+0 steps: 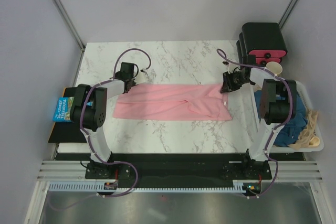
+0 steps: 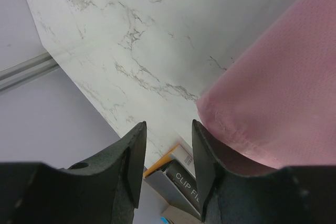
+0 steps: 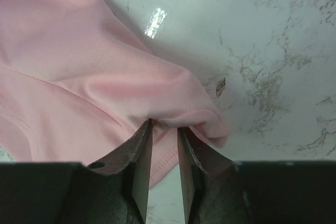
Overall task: Fold and stack the t-shirts
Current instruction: Rotate the tshirt 90 degrees
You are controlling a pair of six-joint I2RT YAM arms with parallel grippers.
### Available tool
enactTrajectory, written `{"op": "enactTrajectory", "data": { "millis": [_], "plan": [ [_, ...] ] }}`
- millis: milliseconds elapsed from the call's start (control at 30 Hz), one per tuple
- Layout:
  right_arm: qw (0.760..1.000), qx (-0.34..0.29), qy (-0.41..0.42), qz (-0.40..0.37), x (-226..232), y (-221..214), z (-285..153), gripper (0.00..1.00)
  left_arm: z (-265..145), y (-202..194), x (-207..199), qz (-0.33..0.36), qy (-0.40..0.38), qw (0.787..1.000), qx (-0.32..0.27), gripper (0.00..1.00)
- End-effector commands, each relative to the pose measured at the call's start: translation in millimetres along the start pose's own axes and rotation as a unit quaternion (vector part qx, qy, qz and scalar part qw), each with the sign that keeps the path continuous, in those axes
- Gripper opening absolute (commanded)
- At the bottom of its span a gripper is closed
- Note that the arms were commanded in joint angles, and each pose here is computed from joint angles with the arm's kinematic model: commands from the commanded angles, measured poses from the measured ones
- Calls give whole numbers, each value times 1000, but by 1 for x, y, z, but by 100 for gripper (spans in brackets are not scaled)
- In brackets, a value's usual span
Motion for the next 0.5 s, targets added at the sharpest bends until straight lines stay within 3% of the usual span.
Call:
{"op": "enactTrajectory", "data": {
  "millis": [0,267,467],
  "plan": [
    [999,-40,14,-19,-2,27,-1,33,-9,3,15,5,30,1000,-5,47],
    [998,-47,32,-23,1,30,-2,32,-9,3,15,9,31,999,-4,47],
    [998,-43,49,-27,5,24,0,37,-8,4,16,9,31,999,-5,47]
  ]
}}
Point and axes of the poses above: each gripper's point midway between its finger pads, its own z axis out along the fingers, its own x axis along the line the jaws close on, y = z × x, the point moved 6 cm from there along -z, back along the fingers, and after that the axes turned 2 degrees about z, right-handed, at the moved point
